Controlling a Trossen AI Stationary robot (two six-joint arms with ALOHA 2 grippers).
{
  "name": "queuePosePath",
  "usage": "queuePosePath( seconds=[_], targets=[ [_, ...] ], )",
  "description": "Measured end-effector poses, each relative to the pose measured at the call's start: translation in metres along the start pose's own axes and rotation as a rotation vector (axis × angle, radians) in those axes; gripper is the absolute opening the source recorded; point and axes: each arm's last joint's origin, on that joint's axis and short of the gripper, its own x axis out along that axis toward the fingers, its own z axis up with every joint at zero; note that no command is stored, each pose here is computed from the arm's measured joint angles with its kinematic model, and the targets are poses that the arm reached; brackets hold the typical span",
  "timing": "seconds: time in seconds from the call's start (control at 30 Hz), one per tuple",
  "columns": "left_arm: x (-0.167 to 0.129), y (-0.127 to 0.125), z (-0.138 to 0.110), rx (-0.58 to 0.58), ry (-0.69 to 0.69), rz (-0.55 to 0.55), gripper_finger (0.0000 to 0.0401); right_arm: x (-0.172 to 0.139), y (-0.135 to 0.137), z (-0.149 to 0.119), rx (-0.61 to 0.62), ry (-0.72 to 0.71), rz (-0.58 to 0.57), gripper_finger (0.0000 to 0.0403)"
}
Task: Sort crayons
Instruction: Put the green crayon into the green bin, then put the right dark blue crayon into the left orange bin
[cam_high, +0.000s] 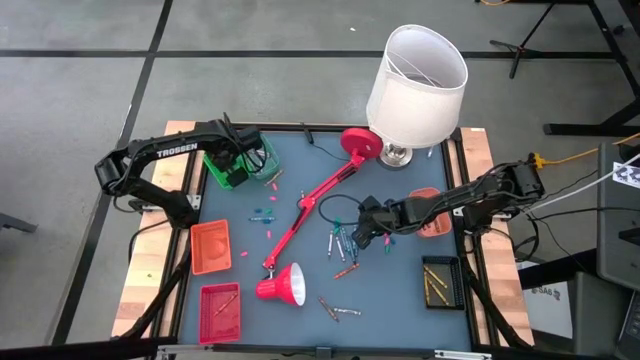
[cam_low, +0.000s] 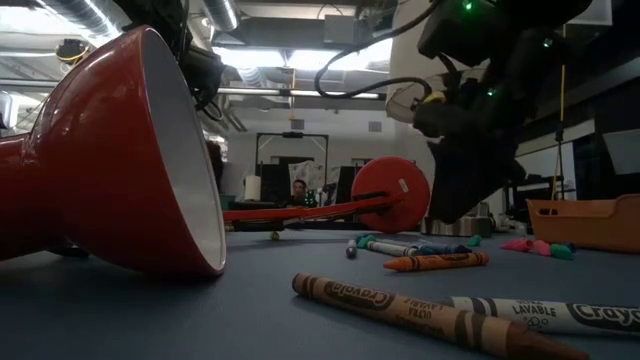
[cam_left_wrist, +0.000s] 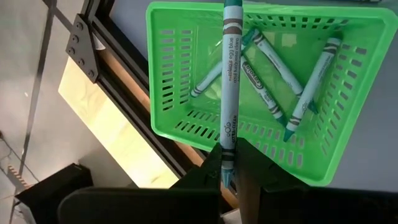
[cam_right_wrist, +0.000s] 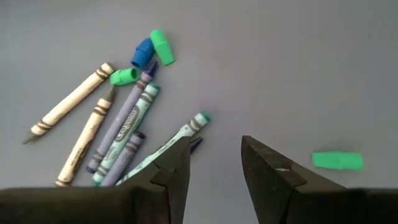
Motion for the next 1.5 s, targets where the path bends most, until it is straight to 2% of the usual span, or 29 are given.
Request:
queuePosePath(
  seconds=[0.2,0.4,0.53,0.67,1.1,1.23,1.5],
  targets=[
    [0.0,0.0,0.0,0.001,0.0,0.0,0.0007,0.0,0.005,0.003,0.006,-0.016,0.063,0.014],
    [0.0,0.0,0.0,-0.013,-0.002,0.009,0.0007,0.0,0.005,0.003,0.002,-0.023,0.063,0.014],
    [0.0,0.0,0.0,-0.079,-0.003,0.012,0.0007,0.0,0.005,0.004,0.003,-0.027,0.061,0.014],
    [0.0,0.0,0.0,-0.077,-0.003,0.013,0.001,0.0,0.006,0.004,0.003,-0.03,0.063,0.014],
    [0.0,0.0,0.001,-0.087,-0.008,0.011,0.0131,0.0,0.006,0.003,0.009,-0.016,0.074,0.014],
    [0.0,0.0,0.004,-0.102,-0.037,0.003,0.0145,0.0,0.005,0.003,0.036,-0.003,0.072,0.014],
    [0.0,-0.001,0.008,-0.122,-0.078,-0.008,0.0147,-0.003,0.014,-0.009,0.096,0.029,0.102,0.014]
  ],
)
